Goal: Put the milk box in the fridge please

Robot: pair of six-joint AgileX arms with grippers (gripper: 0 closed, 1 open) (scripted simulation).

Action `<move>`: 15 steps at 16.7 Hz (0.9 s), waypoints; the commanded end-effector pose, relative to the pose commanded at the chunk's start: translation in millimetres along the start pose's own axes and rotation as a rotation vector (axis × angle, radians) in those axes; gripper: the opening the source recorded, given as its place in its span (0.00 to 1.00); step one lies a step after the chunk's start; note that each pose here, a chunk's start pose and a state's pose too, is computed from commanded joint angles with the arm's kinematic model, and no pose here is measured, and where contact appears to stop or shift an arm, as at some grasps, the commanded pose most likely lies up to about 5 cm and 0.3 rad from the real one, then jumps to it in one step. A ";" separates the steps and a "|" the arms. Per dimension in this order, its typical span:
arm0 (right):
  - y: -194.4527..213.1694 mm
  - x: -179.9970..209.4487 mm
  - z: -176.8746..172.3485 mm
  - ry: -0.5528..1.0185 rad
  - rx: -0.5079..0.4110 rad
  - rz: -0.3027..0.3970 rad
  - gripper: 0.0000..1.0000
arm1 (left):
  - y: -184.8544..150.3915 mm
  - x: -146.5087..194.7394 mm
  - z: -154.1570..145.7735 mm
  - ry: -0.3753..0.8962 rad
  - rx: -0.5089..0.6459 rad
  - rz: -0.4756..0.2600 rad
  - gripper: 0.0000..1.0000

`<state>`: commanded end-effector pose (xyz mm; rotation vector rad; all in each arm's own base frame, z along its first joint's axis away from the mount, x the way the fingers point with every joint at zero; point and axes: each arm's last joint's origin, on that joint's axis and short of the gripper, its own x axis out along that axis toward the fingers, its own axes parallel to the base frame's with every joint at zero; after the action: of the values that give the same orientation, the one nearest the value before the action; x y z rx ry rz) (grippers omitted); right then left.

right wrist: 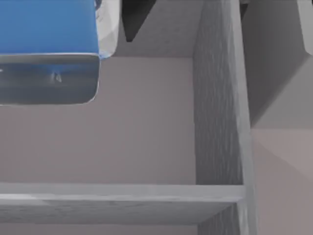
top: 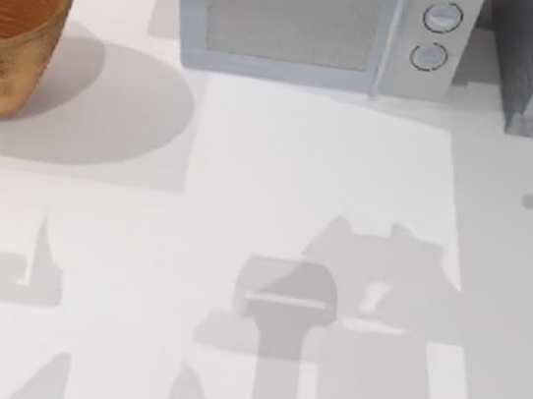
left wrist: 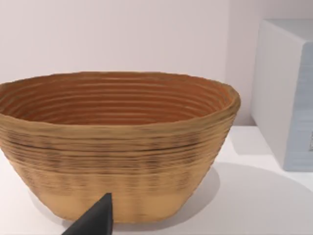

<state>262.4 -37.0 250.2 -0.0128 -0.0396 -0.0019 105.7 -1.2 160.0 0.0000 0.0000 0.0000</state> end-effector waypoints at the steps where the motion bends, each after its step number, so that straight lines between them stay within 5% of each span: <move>1: -6.7 20.0 -8.1 0.008 0.001 -0.001 0.00 | 0.0 0.0 0.0 0.000 0.000 0.000 1.00; 7: -46.2 109.2 -91.2 0.047 0.013 -0.004 0.00 | 0.0 0.0 0.0 0.000 0.000 0.000 1.00; 15: -65.4 136.9 -146.3 0.042 0.015 -0.002 0.00 | 0.0 0.0 0.0 0.000 0.000 0.000 1.00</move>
<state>404.8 -104.5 110.3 0.0018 0.0019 -0.0035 105.7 -1.2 160.0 0.0000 0.0000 0.0000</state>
